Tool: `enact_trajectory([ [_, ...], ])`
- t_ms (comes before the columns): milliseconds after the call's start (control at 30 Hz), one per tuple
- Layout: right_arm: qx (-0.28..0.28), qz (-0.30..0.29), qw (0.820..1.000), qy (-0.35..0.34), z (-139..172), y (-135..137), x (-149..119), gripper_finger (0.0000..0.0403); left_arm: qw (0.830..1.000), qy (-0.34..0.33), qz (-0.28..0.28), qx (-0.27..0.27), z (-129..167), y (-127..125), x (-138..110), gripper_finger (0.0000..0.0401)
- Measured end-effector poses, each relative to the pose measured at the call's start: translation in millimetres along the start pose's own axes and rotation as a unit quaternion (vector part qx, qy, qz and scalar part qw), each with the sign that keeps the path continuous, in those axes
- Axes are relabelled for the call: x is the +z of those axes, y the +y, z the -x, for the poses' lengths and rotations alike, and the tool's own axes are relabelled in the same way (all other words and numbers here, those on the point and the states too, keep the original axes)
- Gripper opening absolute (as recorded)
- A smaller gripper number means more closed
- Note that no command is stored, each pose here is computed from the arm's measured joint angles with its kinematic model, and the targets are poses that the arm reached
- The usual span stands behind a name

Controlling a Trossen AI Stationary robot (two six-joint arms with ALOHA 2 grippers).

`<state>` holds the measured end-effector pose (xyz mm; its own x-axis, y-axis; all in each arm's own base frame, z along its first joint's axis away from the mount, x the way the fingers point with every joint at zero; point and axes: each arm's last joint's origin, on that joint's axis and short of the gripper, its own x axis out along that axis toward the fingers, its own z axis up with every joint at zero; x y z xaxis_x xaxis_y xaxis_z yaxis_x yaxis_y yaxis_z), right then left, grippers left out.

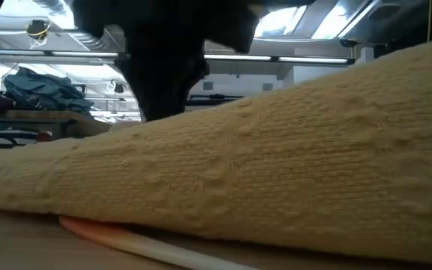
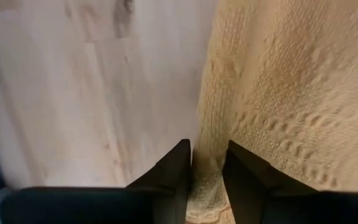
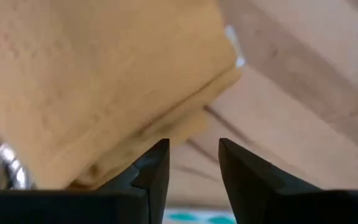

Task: Fold towel
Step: Fold the yellow towel, then stack the yellow towel on the gray towel

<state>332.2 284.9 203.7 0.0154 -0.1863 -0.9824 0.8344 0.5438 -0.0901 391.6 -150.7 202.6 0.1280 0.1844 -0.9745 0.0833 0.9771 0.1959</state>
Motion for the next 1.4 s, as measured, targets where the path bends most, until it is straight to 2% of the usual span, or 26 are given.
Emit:
enact_trajectory([
  [167,0.019,0.007,0.999,0.028,8,4,5,0.0134,1.000,0.007,-0.010,0.002,26,5,3,0.0066],
  [400,0.032,0.026,0.999,0.032,12,6,8,0.0134,0.999,0.027,-0.042,0.007,60,7,-2,0.0057],
  [567,0.041,0.033,0.998,0.034,12,8,9,0.0134,0.997,0.051,-0.058,0.013,67,10,-7,0.0060],
  [700,0.060,0.033,0.997,0.046,13,12,8,0.0133,0.997,0.062,-0.034,0.017,67,11,-9,0.0057],
  [800,0.096,0.048,0.993,0.050,14,19,7,0.0133,0.997,0.064,-0.037,-0.011,71,6,-11,0.0049],
  [900,0.131,0.079,0.987,0.045,16,25,6,0.0133,0.996,0.058,-0.047,-0.052,86,-2,-19,0.0038],
  [1067,0.158,0.103,0.982,-0.002,16,31,15,0.0133,0.995,0.028,-0.051,-0.076,116,-16,-37,0.0025],
  [1233,0.156,0.111,0.981,-0.018,10,35,33,0.0133,0.995,-0.010,-0.041,-0.094,151,-28,-62,0.0022],
  [1400,0.148,0.117,0.982,-0.016,-15,46,54,0.0133,0.992,-0.034,-0.018,-0.116,178,-43,-87,0.0025],
])
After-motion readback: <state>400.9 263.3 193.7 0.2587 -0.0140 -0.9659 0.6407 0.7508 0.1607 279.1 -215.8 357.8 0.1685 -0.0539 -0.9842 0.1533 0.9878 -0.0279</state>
